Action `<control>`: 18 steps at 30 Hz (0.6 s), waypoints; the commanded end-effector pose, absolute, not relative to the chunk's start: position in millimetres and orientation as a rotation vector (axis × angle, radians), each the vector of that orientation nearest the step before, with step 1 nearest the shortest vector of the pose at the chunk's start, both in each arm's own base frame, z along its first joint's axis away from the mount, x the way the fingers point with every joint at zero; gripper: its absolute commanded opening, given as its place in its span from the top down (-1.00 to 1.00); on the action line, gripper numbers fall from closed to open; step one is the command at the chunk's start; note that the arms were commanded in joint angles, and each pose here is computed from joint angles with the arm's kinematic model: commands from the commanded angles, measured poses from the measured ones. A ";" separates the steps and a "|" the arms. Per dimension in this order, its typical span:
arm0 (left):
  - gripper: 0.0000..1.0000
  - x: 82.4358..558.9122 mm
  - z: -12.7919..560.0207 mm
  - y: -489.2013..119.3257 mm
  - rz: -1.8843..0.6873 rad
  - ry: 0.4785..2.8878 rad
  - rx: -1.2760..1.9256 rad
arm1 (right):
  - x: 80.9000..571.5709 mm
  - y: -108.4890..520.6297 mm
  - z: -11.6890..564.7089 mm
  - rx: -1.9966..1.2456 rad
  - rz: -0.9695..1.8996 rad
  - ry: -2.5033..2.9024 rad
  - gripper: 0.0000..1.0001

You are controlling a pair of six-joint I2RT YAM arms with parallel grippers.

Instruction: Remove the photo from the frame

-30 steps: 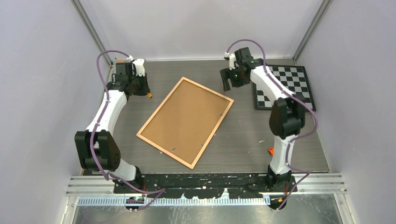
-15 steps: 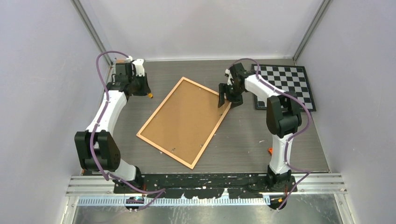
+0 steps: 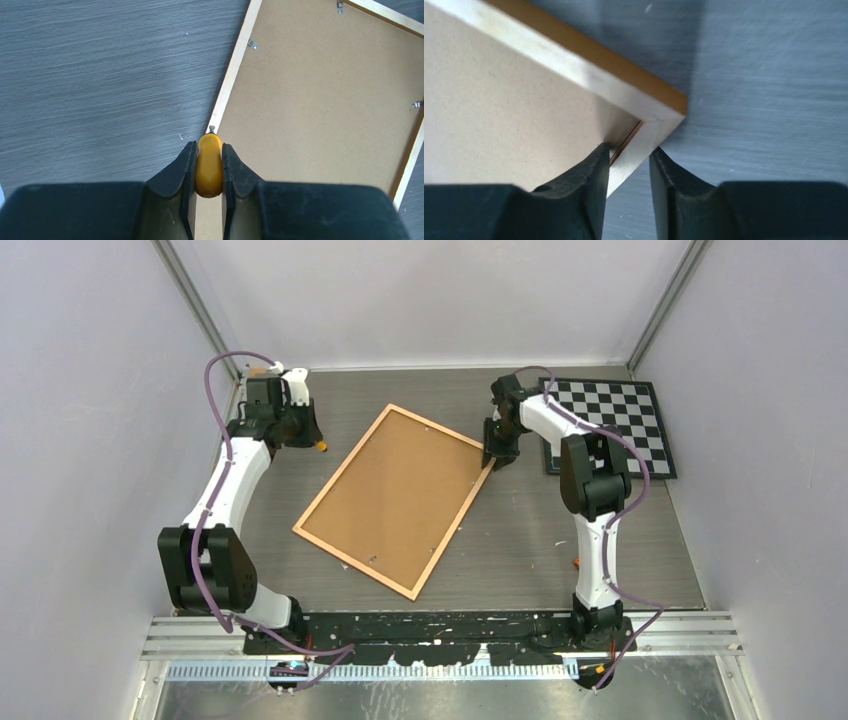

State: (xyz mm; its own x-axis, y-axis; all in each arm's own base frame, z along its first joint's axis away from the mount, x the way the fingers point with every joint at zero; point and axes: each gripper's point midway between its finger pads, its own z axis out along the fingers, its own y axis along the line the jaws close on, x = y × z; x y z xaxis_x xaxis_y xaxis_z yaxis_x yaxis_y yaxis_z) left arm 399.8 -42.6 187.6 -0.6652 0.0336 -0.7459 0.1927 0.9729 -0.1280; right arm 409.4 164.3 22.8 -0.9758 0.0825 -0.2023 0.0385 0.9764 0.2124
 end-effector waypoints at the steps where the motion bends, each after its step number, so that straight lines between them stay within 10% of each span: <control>1: 1.00 404.9 208.0 -46.2 -0.269 2.208 0.210 | 456.2 116.4 13.9 0.120 0.183 2.857 0.35; 10: 1.00 397.4 193.0 -76.0 -0.347 2.170 0.462 | 541.1 139.9 39.1 -0.183 0.382 2.683 0.51; 18: 1.00 376.8 186.2 -114.3 -0.427 2.125 0.730 | 543.3 153.0 96.9 -0.214 0.438 2.558 -0.39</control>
State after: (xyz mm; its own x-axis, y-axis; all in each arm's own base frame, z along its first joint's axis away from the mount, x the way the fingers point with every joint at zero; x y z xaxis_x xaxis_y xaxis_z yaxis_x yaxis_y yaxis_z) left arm 385.1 -89.5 173.2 -0.5979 0.2545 -0.7601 0.4859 0.8692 -0.0912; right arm 551.6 137.9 37.8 -0.8955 -0.0290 -0.4442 -0.1502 0.9590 0.2402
